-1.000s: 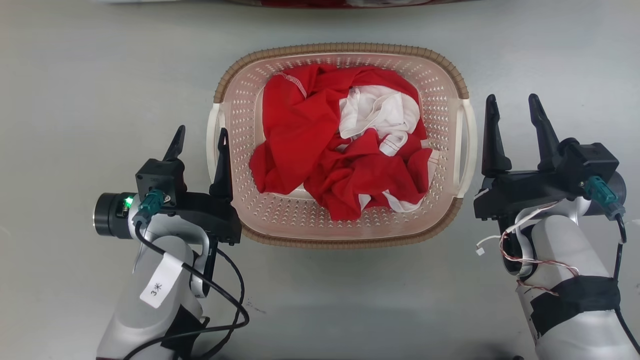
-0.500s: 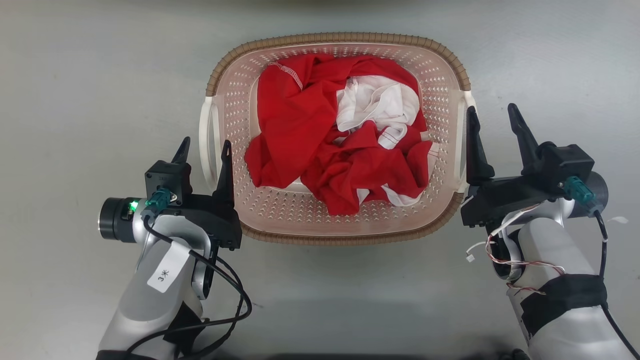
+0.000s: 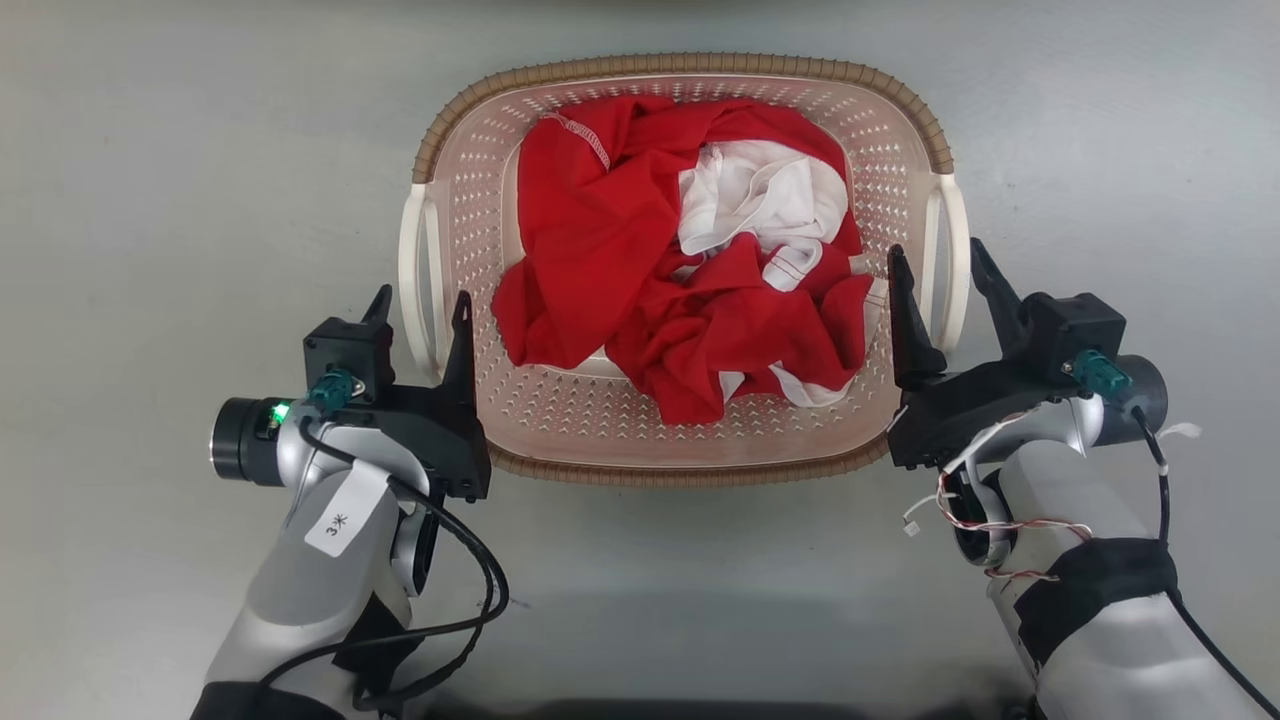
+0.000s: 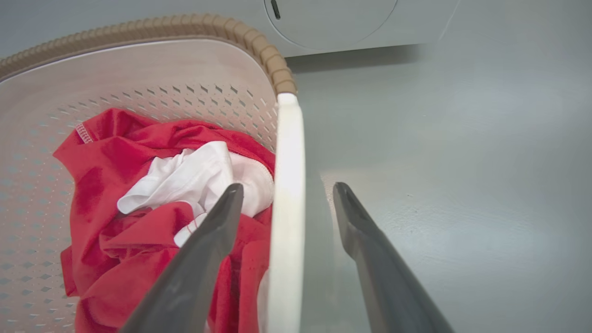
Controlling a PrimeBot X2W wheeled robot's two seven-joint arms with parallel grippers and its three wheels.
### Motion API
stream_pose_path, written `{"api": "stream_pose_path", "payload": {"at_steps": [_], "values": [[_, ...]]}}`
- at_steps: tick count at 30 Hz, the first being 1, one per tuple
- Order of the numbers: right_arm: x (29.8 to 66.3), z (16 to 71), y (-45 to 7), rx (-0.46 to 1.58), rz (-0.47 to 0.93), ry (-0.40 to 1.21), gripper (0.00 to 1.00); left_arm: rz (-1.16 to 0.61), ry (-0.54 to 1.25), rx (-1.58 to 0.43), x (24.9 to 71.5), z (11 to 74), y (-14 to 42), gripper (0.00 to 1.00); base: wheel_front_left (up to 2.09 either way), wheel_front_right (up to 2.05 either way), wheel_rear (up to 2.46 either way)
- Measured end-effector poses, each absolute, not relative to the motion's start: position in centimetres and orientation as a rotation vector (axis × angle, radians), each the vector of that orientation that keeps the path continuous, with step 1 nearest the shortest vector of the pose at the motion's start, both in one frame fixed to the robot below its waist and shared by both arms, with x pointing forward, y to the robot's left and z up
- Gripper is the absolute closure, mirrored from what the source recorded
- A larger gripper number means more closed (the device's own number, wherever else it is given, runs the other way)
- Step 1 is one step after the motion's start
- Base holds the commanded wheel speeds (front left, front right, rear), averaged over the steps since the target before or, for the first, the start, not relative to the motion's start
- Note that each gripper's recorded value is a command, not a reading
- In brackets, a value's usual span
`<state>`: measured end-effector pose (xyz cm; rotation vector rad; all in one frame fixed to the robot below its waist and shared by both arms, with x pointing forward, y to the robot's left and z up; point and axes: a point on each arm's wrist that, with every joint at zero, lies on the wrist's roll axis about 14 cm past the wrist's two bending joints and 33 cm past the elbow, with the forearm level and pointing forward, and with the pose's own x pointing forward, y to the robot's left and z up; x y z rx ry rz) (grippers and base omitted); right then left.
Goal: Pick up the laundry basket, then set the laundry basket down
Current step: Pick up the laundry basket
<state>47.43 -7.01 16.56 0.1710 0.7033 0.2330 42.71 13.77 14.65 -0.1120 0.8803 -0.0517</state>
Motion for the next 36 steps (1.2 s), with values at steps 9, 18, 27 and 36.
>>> {"api": "stream_pose_path", "payload": {"at_steps": [9, 18, 27, 36], "values": [[47.2, 15.5, -6.3, 0.192, 0.217, 0.754, 0.00, -0.060, 0.910, -0.117, 42.4, 14.2, 13.6, 0.00, 0.00, 0.00, 0.00], [47.4, 15.2, -5.6, 0.195, 0.224, 0.775, 0.00, -0.078, 0.904, -0.122, 43.2, 14.4, 13.1, 0.00, 0.00, 0.00, 0.00], [47.2, 14.7, -5.4, 0.194, 0.216, 0.805, 0.64, -0.094, 0.923, -0.130, 43.1, 14.1, 12.5, 1.00, 0.00, 0.00, 0.00], [46.9, 14.2, -5.9, 0.186, 0.200, 0.838, 1.00, -0.096, 0.942, -0.142, 42.8, 14.0, 12.3, 1.00, 0.00, 0.00, 0.00]]}}
